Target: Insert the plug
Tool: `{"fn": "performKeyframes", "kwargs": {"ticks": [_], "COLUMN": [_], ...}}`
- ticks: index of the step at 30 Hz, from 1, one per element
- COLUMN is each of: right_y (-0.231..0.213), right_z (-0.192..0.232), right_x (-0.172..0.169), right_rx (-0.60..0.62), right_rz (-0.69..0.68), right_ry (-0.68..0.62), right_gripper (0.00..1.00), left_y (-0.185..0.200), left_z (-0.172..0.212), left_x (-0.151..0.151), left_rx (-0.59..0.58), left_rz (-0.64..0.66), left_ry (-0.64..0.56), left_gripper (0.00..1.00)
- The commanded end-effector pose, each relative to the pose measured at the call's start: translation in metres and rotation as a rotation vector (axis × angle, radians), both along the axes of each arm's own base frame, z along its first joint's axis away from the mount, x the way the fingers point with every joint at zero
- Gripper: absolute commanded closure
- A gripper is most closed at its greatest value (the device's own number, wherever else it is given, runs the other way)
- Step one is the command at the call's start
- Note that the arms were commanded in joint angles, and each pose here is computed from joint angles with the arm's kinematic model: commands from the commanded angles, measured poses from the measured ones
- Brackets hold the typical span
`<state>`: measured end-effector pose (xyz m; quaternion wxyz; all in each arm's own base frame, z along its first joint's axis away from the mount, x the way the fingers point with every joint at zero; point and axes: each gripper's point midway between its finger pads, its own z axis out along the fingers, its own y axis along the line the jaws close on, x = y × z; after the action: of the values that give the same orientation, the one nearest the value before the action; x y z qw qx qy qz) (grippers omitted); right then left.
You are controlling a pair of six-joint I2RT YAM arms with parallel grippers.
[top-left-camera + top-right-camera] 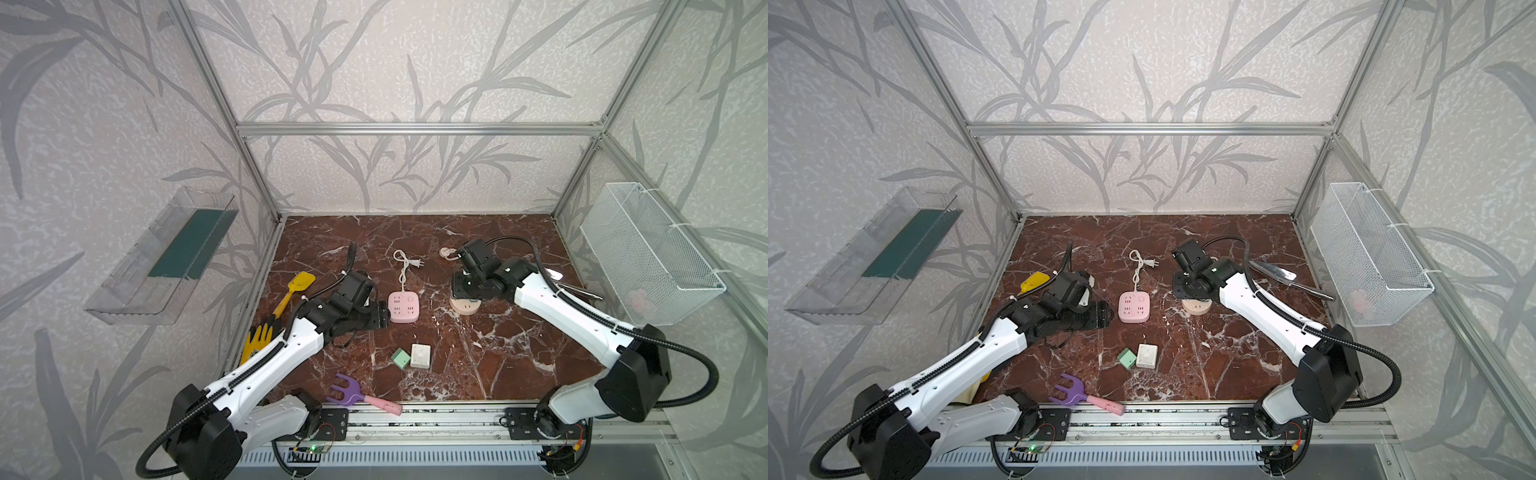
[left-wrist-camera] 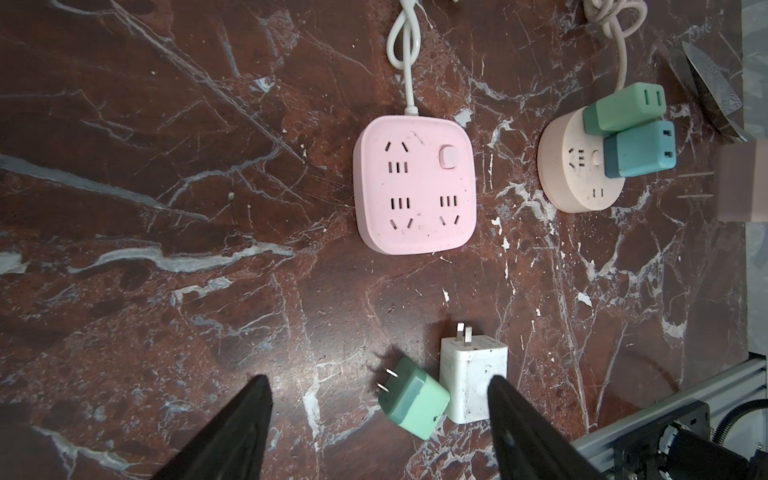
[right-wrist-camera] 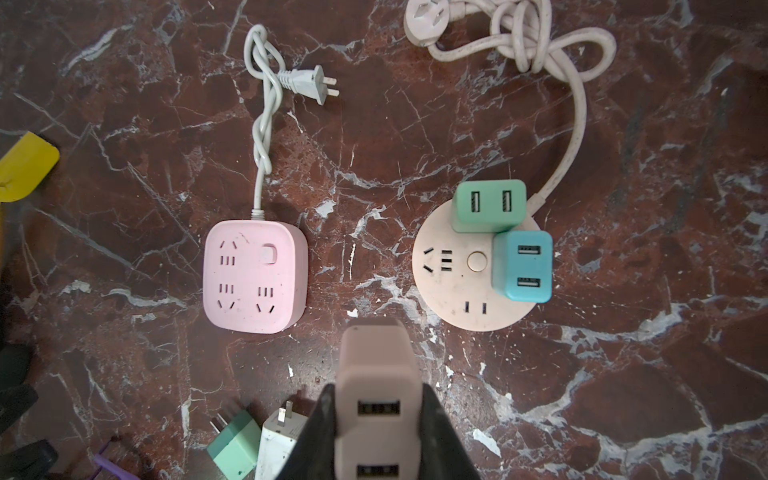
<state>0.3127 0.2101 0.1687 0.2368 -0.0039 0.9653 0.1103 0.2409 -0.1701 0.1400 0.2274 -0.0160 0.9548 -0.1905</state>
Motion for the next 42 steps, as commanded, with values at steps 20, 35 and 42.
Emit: {"fn": "performKeyframes", "kwargs": {"ticks": [20, 35, 42], "right_y": [-0.008, -0.019, -0.027], "right_z": [-0.025, -0.05, -0.057], "right_x": [0.029, 0.031, 0.032], "right_rx": [-0.108, -0.214, -0.244], "right_rz": [0.04, 0.056, 0.024], "right_ry": [0.056, 0.108, 0.118], "right_gripper": [1.0, 1.0, 1.0], "left_y": [-0.009, -0.008, -0.008], "left_z": [0.004, 0.004, 0.006], "left_x": [0.003, 0.002, 0.002], "left_rx": [-0.066, -0.084, -0.091], "left_rz": [0.007, 0.022, 0.032], "left_ry": [-0.013, -0.021, -0.026], "left_gripper": [0.21, 0.21, 0.21]}}
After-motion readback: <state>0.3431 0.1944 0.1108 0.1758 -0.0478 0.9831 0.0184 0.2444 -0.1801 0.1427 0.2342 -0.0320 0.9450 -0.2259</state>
